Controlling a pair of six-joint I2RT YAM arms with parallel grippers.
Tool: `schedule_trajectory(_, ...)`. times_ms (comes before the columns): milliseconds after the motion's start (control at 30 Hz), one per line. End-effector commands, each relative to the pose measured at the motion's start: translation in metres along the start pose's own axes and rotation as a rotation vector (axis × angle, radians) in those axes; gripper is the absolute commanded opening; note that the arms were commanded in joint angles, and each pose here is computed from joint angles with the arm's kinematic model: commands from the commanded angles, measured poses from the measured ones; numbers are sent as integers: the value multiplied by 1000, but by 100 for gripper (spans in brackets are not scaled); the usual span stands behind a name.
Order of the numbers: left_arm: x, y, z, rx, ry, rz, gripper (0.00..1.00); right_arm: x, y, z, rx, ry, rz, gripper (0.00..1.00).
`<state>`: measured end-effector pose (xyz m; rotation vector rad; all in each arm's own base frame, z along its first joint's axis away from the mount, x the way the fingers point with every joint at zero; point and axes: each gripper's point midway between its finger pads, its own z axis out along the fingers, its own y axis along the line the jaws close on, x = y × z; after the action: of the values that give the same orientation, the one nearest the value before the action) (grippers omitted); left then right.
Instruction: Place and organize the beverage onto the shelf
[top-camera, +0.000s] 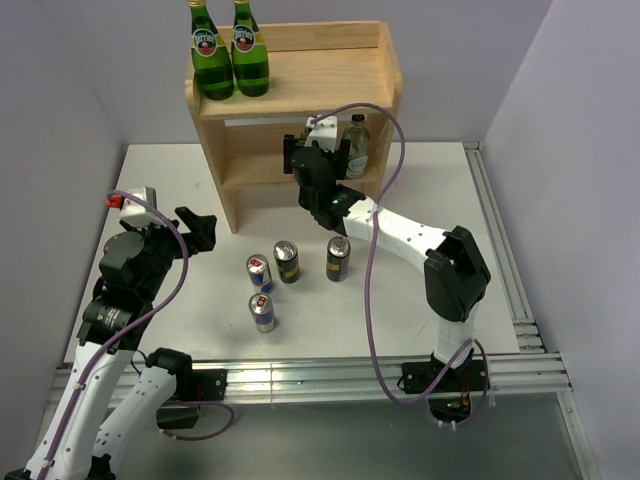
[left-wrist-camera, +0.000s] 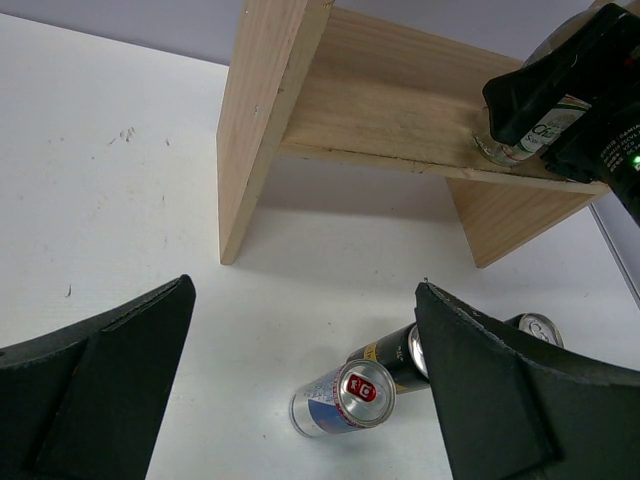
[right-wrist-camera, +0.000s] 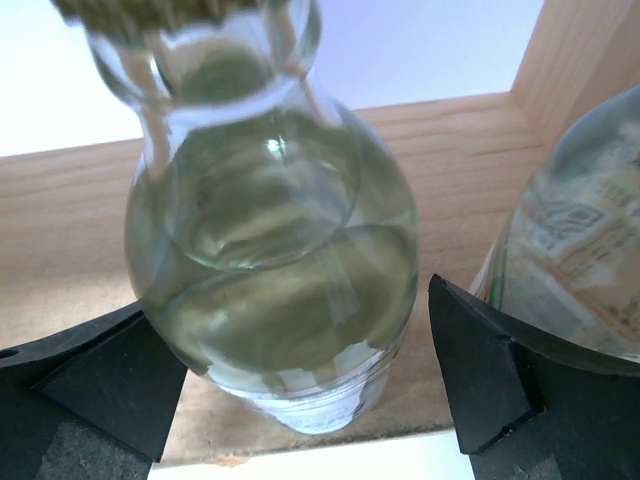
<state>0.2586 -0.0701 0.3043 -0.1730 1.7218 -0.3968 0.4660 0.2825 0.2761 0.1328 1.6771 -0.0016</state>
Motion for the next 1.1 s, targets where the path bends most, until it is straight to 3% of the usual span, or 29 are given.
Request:
schedule_trajectory(0, -7, -3, 1, 17, -28, 10, 99, -23, -1, -7, -44, -26, 64, 100)
schedule_trajectory(433, -8, -3, 0, 16, -32, 9, 99, -15, -8, -43, -136, 6, 58, 100)
schedule_trajectory(767, -8, -2, 1, 14, -31, 8, 99, -9, -18, -114, -186, 12, 68, 100)
schedule_trajectory(1067, -9, -3, 0, 18, -34, 7, 99, 99, -58, -197, -228, 210, 137, 100)
